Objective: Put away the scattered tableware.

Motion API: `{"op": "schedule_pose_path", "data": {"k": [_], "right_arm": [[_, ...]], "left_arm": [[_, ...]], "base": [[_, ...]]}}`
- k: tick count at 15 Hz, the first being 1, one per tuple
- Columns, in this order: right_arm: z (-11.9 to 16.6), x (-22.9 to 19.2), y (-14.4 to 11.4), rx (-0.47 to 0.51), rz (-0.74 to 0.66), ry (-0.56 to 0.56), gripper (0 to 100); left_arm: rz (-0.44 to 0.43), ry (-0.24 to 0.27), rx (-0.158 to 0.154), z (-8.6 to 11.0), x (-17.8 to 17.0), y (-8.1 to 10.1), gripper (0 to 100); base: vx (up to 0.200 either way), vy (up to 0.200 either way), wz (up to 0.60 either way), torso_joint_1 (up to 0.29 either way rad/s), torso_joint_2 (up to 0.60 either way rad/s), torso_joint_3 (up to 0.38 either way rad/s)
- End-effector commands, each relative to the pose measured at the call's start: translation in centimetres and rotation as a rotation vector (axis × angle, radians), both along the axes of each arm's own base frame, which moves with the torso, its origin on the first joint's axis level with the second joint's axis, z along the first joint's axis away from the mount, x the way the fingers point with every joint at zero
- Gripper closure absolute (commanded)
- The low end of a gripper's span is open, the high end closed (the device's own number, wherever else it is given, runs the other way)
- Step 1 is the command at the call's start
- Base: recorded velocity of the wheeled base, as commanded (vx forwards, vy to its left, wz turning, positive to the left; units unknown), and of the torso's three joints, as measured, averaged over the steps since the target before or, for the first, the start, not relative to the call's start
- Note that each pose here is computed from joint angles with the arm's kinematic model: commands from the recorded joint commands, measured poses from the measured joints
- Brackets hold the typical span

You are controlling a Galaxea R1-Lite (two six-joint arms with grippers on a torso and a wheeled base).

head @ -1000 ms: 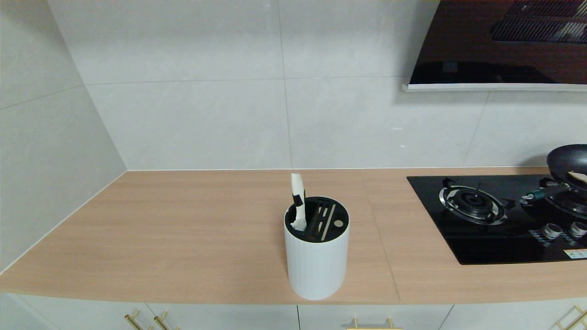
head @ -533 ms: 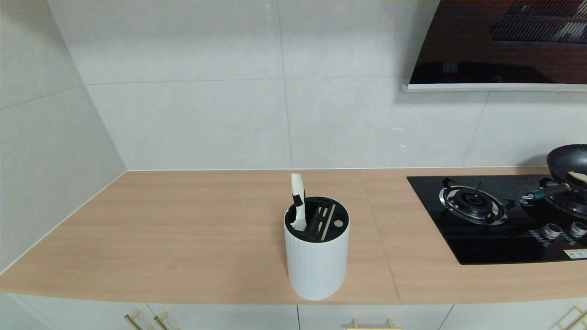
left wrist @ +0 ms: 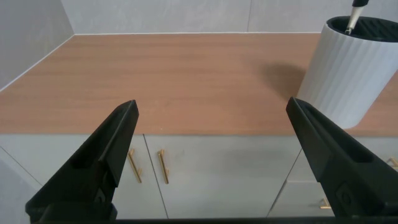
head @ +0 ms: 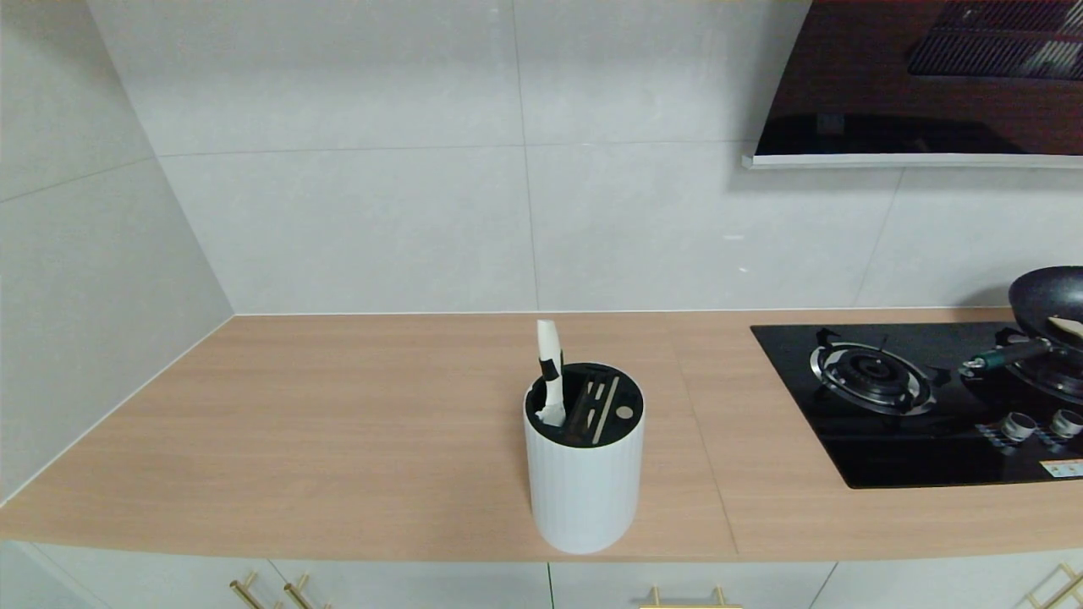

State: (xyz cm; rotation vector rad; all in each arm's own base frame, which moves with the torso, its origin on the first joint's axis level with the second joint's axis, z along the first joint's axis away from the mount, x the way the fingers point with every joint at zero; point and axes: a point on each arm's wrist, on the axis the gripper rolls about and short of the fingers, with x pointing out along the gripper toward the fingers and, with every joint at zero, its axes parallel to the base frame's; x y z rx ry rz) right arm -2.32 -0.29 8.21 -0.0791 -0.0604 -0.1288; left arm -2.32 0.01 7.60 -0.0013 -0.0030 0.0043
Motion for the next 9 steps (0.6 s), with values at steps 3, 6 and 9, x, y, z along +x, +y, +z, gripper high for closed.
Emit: {"op": "schedule_pose_path", "data": {"k": [3,6,9], "right_arm": [[-0.15,0.03,0.29,0.022,0.134,0.018,0],[-0.17,0.19,0.17,0.032,0.063,0.047,0],[-0.69,0.06,0.16,0.051,0.066,0.067,0]], "left_arm": [[0.000,0.001,0.000,0.01,0.01,0.00,0],[0.000,0.001,0.000,0.01,0.01,0.00,0],[0.000,0.001,0.000,0.01,0.01,0.00,0]], "base": [[0.000,0.000,0.00,0.000,0.00,0.000],[0.000,0.000,0.00,0.000,0.00,0.000],[0.000,0.000,0.00,0.000,0.00,0.000]]}}
